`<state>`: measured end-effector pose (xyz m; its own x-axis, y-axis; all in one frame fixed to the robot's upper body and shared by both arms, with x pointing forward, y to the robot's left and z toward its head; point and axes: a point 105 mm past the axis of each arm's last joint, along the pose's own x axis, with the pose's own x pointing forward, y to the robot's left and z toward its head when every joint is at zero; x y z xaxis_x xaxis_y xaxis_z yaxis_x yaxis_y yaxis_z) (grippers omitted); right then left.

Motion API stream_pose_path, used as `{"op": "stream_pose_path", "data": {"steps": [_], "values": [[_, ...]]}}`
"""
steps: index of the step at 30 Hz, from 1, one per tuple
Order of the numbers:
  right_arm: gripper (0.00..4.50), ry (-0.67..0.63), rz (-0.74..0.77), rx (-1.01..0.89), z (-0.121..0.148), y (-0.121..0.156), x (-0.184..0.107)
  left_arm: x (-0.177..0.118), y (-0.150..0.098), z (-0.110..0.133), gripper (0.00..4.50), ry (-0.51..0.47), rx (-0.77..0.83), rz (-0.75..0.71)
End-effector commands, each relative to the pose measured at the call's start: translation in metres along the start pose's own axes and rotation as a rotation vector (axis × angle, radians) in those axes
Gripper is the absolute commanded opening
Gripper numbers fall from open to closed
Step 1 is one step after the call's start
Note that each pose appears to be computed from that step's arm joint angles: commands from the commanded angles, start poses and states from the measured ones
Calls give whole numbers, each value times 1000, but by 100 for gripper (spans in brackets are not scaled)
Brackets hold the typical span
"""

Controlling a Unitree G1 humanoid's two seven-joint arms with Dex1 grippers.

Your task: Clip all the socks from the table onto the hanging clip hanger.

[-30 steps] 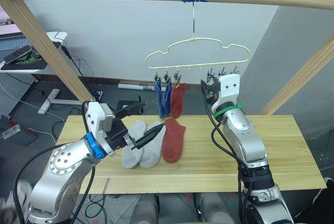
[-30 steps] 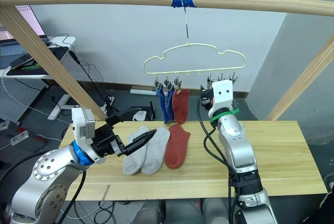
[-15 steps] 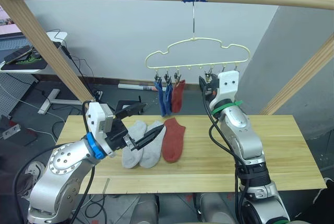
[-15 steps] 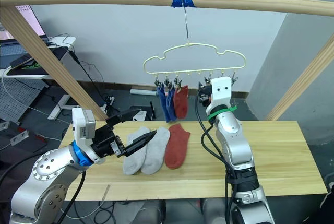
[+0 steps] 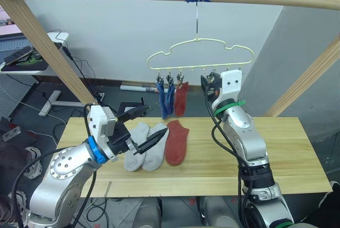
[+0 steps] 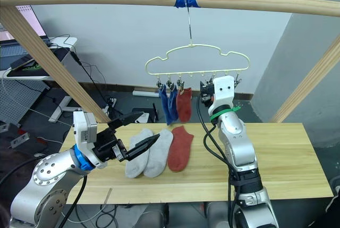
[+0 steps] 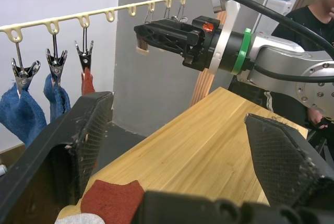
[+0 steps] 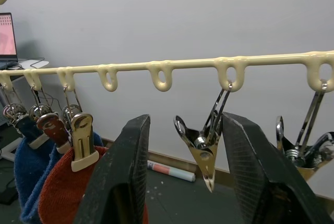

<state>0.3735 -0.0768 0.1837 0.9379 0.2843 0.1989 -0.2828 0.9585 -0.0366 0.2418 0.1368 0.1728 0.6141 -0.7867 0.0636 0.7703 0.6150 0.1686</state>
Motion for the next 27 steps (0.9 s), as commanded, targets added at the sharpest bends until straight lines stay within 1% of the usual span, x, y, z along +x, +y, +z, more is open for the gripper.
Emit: {"op": "stream_pose_path", "data": {"steps": [1, 27], "values": [[217, -60, 2, -4, 16, 1, 3, 2, -4, 10, 450, -34, 32, -12], [217, -61, -16, -1, 14, 0, 6, 3, -5, 11, 450, -37, 28, -8]]}}
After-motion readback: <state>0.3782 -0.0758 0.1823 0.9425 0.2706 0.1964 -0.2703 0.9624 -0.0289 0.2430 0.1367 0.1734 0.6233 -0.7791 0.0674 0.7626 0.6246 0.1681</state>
